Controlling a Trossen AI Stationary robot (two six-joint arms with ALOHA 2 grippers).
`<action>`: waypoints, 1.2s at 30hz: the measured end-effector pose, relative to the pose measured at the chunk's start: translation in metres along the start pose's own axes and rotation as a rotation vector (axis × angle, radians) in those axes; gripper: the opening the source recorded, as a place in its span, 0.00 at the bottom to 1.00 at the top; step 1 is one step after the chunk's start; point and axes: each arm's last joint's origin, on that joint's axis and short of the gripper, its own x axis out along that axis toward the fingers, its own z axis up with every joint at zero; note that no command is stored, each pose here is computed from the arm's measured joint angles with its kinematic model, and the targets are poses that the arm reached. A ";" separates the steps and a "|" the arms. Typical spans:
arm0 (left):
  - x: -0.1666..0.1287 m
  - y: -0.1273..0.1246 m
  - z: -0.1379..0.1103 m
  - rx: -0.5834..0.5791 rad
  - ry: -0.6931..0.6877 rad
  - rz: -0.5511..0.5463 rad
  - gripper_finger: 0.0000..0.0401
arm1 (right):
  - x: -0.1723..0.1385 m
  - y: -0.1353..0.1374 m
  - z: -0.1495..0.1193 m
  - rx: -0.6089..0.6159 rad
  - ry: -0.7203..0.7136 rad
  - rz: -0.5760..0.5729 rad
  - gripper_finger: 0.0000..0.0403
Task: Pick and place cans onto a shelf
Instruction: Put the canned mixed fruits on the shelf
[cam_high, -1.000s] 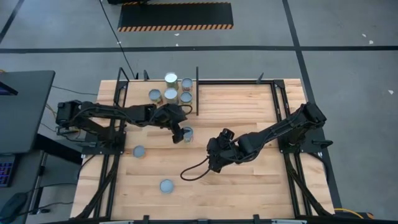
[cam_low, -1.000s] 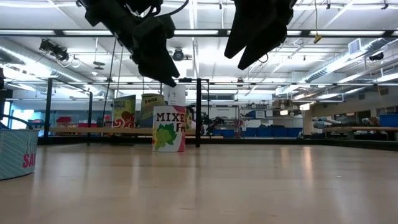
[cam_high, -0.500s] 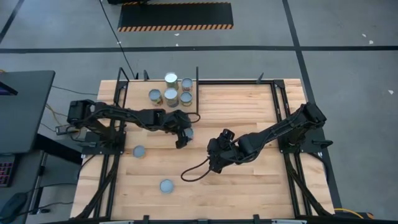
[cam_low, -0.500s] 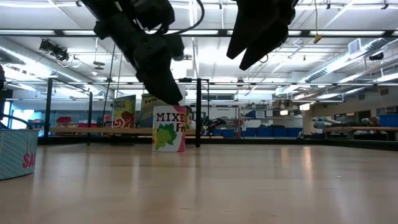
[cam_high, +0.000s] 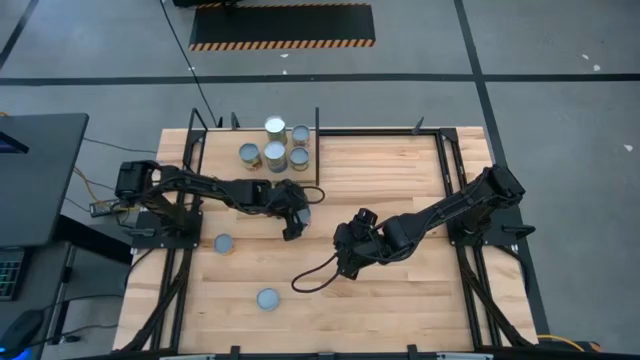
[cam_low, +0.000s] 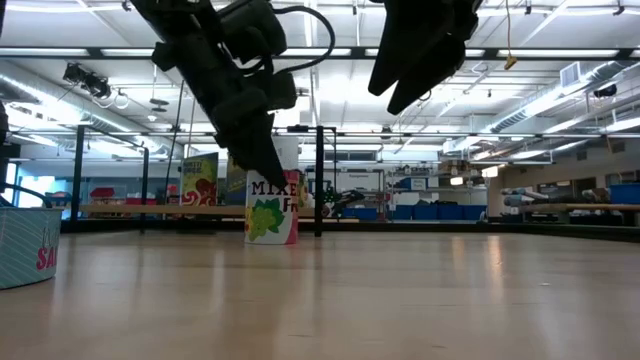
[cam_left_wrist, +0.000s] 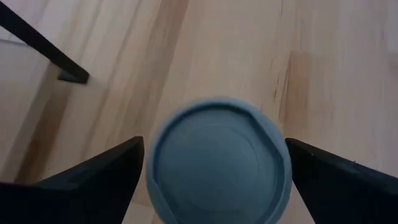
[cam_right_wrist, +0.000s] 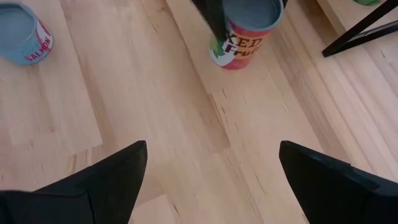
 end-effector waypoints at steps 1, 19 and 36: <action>0.000 0.000 0.001 -0.003 -0.011 0.000 0.96 | 0.000 0.000 0.000 -0.001 0.002 0.000 0.93; -0.025 0.007 0.009 -0.017 0.063 -0.016 0.71 | 0.000 0.000 0.000 -0.005 0.003 -0.001 0.93; -0.196 0.115 0.028 0.060 -0.065 0.331 0.71 | 0.000 0.000 0.001 -0.062 -0.031 -0.032 0.93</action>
